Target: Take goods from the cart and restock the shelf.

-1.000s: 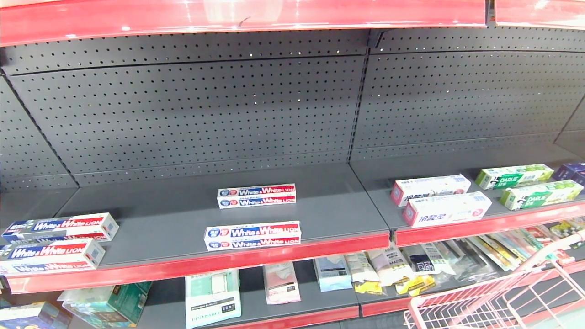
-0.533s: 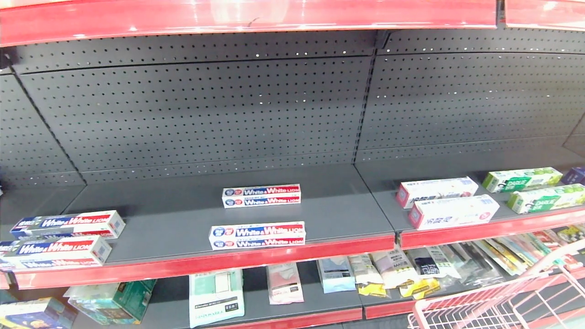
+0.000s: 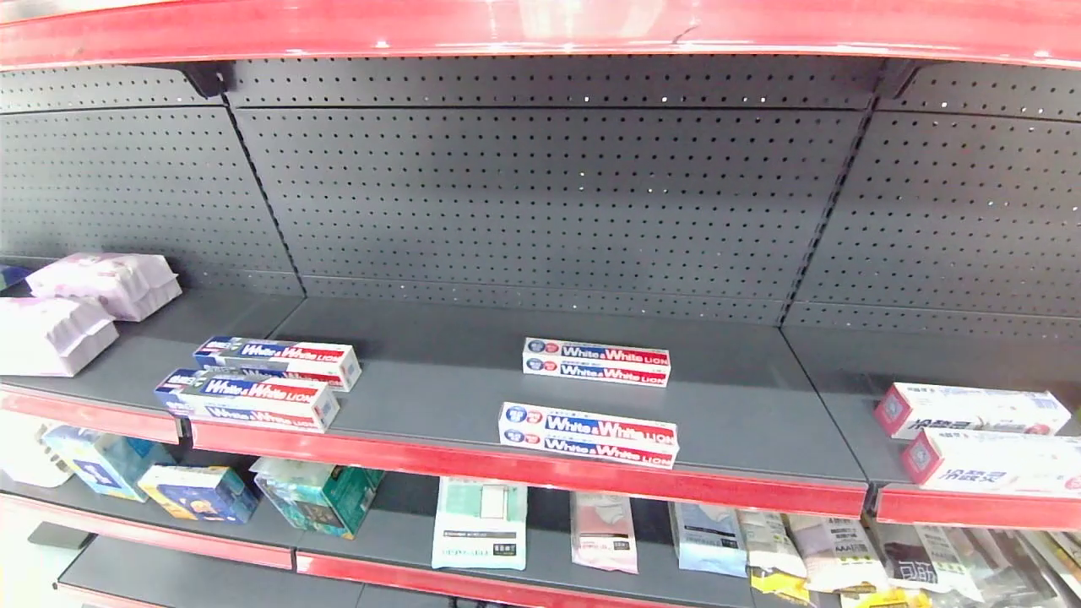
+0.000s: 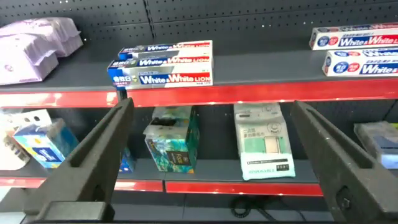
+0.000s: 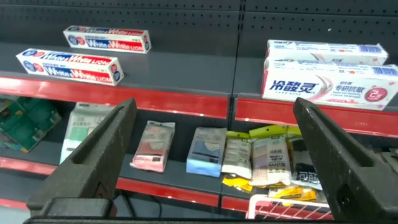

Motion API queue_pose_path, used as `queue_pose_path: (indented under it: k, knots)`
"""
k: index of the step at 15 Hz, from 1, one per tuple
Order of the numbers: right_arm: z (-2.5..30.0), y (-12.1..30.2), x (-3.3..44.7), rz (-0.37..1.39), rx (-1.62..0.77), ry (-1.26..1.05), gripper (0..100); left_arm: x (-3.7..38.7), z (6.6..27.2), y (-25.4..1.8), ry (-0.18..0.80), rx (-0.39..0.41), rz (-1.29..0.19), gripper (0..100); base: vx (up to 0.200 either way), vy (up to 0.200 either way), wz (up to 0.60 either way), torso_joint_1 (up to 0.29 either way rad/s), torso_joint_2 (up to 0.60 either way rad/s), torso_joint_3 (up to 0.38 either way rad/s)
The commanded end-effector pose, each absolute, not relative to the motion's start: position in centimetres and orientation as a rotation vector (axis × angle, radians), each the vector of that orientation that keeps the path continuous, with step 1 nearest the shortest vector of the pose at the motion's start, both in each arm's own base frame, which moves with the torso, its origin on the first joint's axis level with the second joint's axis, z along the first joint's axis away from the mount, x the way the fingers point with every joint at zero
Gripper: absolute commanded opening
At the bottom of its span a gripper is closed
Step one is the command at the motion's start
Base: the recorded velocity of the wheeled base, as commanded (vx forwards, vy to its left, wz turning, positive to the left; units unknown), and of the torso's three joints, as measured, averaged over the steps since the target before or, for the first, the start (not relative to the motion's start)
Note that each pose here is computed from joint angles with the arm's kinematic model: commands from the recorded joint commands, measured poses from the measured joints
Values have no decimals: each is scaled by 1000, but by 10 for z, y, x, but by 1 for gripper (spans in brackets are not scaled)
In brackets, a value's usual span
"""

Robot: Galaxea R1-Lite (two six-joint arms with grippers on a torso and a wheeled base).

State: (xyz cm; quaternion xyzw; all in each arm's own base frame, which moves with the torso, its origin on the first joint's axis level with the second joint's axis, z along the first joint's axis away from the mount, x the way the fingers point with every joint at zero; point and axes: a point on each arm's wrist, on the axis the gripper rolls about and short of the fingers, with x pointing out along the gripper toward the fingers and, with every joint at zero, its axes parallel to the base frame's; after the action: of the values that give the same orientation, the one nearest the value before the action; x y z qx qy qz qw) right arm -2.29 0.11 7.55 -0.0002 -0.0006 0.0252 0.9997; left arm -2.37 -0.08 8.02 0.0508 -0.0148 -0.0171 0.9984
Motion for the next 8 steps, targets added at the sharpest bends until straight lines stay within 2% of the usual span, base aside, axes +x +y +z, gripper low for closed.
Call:
queue_pose_path:
  k: [1,7,8]
  knots:
    - [75,1,-23,52,-2,0,100,-24,80,-1,-29,97,-34,100,0,0,0,0,0,0]
    - [75,1,-23,54,-1,1,100,-24,80,-1,-28,99,-37,100,0,0,0,0,0,0]
    - [75,1,-23,55,-2,0,100,-24,80,-1,-26,99,-37,100,0,0,-600,2,2,-2]
